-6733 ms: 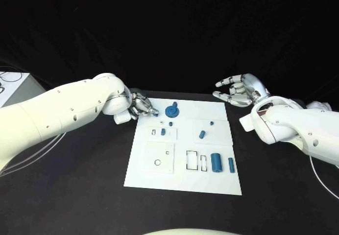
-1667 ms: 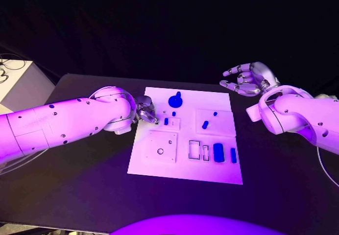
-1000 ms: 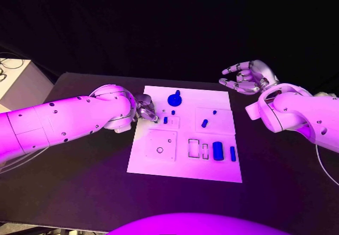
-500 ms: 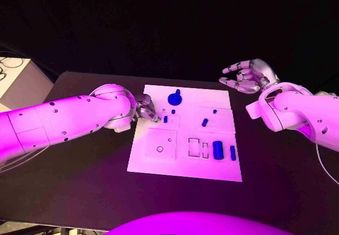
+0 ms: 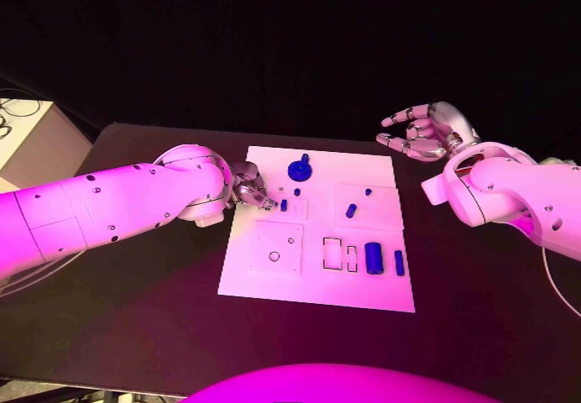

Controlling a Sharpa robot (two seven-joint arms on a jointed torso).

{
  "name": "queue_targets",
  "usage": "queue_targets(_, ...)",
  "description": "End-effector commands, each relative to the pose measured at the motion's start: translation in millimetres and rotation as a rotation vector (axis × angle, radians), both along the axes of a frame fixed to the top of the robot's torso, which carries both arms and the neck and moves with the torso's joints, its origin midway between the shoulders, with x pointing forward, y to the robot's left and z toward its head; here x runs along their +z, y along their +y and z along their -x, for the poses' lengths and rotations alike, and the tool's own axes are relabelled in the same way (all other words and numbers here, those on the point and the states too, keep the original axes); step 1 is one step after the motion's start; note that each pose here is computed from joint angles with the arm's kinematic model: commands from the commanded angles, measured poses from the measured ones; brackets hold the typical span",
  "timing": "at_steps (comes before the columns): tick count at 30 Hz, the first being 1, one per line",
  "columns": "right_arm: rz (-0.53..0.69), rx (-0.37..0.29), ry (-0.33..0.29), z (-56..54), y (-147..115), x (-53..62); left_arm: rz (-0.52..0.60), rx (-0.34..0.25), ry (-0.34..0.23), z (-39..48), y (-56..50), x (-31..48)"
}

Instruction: Assemble the parts on the task board

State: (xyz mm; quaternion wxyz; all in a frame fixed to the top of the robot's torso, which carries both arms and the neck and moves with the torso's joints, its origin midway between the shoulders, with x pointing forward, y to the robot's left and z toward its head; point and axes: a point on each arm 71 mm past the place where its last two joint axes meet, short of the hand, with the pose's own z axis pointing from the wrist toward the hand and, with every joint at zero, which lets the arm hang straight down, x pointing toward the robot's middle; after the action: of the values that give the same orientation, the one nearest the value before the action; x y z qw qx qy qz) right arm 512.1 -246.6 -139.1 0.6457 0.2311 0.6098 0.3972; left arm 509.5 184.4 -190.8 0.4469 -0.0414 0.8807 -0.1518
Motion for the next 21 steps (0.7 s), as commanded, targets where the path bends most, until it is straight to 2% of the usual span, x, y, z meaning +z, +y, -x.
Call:
queue_targets(1, 0.004, 0.008, -0.007, 0.4, 0.6, 0.5, -0.019, -0.006, 0.031, 1.4, 1.6, -6.2)
queue_targets(21, 0.004, 0.007, -0.007, 0.4, -0.2, 0.2, -0.017, -0.001, 0.024, 1.8, 4.8, -5.1)
